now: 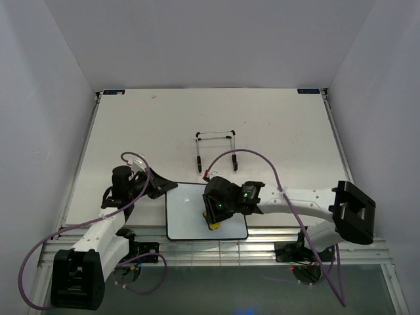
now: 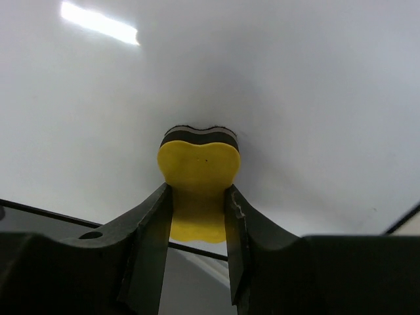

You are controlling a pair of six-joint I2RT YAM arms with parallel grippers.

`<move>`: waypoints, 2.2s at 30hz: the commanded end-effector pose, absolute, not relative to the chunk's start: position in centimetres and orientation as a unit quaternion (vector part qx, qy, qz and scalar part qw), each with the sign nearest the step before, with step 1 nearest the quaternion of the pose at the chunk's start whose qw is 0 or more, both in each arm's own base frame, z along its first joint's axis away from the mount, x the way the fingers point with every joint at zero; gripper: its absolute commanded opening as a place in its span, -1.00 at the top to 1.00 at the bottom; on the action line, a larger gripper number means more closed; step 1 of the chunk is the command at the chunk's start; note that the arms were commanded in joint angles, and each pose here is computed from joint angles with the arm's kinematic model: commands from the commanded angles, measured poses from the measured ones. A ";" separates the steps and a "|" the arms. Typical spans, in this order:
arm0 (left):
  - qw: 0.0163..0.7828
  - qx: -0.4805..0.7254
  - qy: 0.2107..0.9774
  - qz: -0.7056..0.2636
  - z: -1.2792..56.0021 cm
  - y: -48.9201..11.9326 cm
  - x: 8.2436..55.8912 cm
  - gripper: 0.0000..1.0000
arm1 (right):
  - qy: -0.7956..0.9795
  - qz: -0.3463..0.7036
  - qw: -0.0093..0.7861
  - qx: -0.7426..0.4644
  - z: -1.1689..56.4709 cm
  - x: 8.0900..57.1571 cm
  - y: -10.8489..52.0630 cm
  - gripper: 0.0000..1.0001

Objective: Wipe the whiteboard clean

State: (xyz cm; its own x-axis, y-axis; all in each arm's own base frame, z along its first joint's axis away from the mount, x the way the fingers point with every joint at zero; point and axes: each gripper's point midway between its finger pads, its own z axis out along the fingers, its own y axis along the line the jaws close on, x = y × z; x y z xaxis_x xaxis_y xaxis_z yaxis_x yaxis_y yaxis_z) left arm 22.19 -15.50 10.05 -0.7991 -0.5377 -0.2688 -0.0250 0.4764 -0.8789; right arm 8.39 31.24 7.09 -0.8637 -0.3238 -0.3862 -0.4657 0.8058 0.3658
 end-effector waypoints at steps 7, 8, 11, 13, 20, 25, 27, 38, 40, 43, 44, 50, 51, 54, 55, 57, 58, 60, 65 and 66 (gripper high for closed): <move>0.300 -0.191 0.826 -0.436 8.9 -14.1 23.1 1.00 | 0.924 0.226 0.135 -0.279 6.1 9.2 35.3 0.35; 0.301 -0.191 0.826 -0.437 9.0 -14.1 23.1 1.00 | 0.932 0.205 0.122 -0.273 4.3 9.0 33.2 0.35; 0.299 -0.185 0.827 -0.439 9.1 -14.2 23.1 1.00 | 0.950 0.180 0.113 -0.228 2.6 9.5 28.7 0.35; 0.300 -0.181 0.828 -0.437 9.1 -14.2 23.1 1.00 | 0.965 0.154 0.099 -0.189 0.8 9.2 24.1 0.34; 0.296 -0.183 0.829 -0.437 8.7 -14.2 22.9 1.00 | 0.978 0.147 0.065 -0.133 -1.1 6.7 17.6 0.34; 0.294 -0.189 0.828 -0.438 8.4 -14.2 22.8 1.00 | 0.953 0.241 0.096 -0.155 2.0 6.7 21.1 0.35; 0.292 -0.193 0.828 -0.438 8.3 -14.1 22.8 1.00 | 0.937 0.281 0.110 -0.177 3.6 6.5 23.2 0.35; 0.294 -0.197 0.826 -0.438 8.9 -14.1 23.0 1.00 | 0.886 0.334 0.151 -0.283 7.4 5.0 34.1 0.34; 0.294 -0.195 0.827 -0.437 8.9 -14.1 22.9 1.00 | 0.890 0.326 0.156 -0.277 7.0 5.2 34.0 0.35; 0.296 -0.193 0.829 -0.435 8.9 -14.0 22.9 1.00 | 0.912 0.281 0.164 -0.251 5.5 6.2 31.5 0.35; 0.295 -0.191 0.829 -0.435 8.9 -14.1 22.9 1.00 | 0.918 0.269 0.161 -0.243 5.0 6.4 30.5 0.35; 0.302 -0.169 0.828 -0.441 9.8 -14.4 23.2 1.00 | 0.961 0.197 0.116 -0.153 0.4 6.0 21.4 0.35; 0.300 -0.162 0.829 -0.443 9.9 -14.5 23.2 1.00 | 0.967 0.184 0.102 -0.146 -0.7 5.4 19.8 0.35; 0.306 -0.136 0.825 -0.455 11.0 -14.9 23.5 1.00 | 0.973 0.175 0.097 -0.120 -0.9 5.4 17.8 0.34; 0.308 -0.130 0.822 -0.461 11.4 -15.1 23.6 1.00 | 0.973 0.177 0.098 -0.109 -0.9 5.6 17.5 0.34; 0.311 -0.122 0.819 -0.467 11.9 -15.3 23.7 1.00 | 0.974 0.174 0.101 -0.105 -0.8 5.9 17.0 0.34; 0.312 -0.113 0.815 -0.475 12.3 -15.5 23.6 1.00 | 0.972 0.187 0.099 -0.103 -0.3 6.1 17.4 0.34; 0.318 -0.104 0.810 -0.482 13.2 -15.7 23.8 1.00 | 0.970 0.190 0.102 -0.108 0.2 6.5 17.4 0.32; 0.342 -0.088 0.799 -0.487 15.5 -15.7 24.2 1.00 | 0.966 0.193 0.139 -0.104 2.6 9.9 17.4 0.32; 0.344 -0.083 0.796 -0.490 15.9 -15.8 24.2 1.00 | 0.963 0.195 0.152 -0.105 3.6 11.0 17.6 0.33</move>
